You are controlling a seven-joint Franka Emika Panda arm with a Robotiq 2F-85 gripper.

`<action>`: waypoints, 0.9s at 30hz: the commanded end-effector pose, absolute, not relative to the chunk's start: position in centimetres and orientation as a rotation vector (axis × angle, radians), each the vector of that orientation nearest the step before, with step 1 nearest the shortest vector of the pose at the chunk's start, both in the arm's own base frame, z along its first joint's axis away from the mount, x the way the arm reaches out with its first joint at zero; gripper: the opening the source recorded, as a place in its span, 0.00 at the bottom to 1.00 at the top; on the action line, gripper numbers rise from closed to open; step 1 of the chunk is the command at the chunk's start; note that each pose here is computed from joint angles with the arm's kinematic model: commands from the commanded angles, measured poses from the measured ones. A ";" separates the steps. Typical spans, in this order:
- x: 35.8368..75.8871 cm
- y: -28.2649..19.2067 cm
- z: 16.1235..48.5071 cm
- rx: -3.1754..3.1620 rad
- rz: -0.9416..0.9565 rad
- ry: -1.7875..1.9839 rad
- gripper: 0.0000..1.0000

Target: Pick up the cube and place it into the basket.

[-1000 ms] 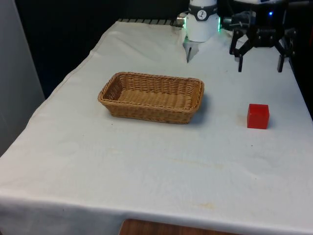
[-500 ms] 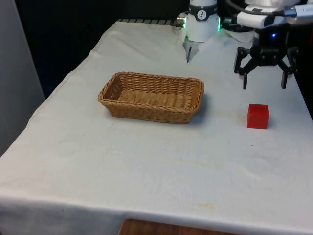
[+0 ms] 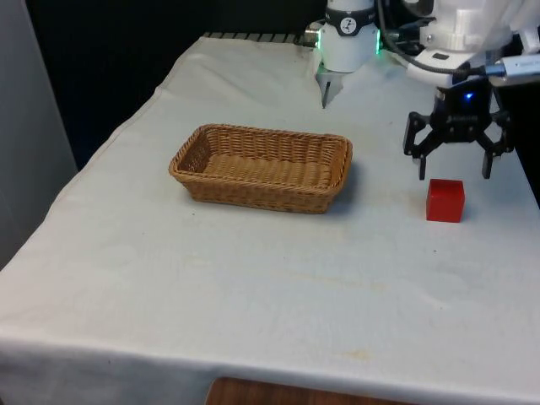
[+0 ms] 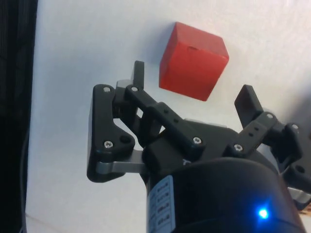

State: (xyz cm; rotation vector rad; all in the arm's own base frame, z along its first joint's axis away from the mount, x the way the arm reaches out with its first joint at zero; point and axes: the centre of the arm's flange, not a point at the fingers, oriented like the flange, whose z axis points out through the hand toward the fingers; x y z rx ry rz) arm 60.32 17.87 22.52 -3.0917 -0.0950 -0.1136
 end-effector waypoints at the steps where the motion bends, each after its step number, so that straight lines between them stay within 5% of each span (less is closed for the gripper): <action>1: 60.4 17.8 21.8 -3.095 -0.123 -0.093 1.00; 26: 60.3 17.8 18.4 -3.083 -0.109 -0.101 1.00; 27: 60.3 17.9 18.3 -3.082 -0.108 -0.102 0.89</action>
